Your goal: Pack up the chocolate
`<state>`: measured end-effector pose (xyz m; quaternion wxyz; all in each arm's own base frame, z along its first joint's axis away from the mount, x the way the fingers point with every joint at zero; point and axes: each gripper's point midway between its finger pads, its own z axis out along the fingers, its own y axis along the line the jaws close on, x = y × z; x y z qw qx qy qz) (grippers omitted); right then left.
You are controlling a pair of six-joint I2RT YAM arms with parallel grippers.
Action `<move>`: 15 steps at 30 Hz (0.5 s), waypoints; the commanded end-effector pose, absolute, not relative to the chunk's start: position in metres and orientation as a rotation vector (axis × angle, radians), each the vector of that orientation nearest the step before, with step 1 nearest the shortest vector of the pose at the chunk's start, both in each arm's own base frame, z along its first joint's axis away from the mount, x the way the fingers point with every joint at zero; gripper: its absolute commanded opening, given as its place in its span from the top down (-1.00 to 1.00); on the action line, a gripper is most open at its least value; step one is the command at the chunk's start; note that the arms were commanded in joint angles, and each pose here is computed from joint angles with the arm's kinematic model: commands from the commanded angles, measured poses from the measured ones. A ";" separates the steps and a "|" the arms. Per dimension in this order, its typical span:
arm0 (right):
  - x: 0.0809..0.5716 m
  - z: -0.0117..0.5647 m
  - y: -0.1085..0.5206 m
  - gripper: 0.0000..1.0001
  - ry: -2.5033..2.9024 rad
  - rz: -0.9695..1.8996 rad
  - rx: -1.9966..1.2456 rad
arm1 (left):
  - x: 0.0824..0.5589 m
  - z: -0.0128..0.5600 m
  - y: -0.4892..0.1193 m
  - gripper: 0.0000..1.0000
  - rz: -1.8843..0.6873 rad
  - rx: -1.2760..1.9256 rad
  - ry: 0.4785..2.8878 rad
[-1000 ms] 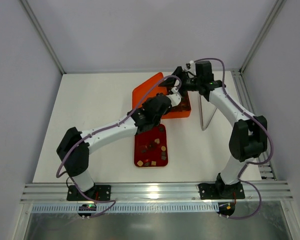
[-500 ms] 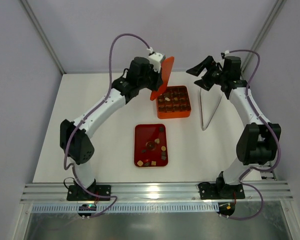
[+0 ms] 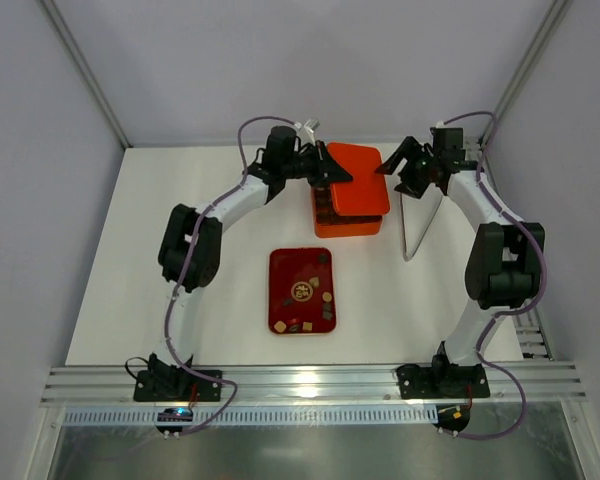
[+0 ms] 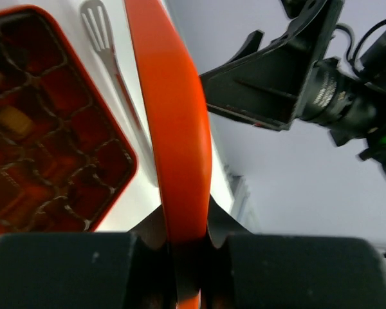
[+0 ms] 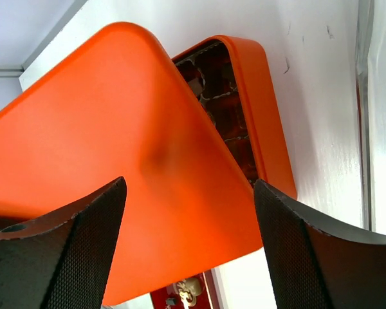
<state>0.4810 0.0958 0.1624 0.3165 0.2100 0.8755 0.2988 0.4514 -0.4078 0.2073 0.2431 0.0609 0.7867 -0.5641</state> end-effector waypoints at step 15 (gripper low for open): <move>0.499 0.144 0.102 -0.54 2.283 0.825 0.514 | 0.486 0.216 -0.394 1.00 -1.916 -0.004 1.969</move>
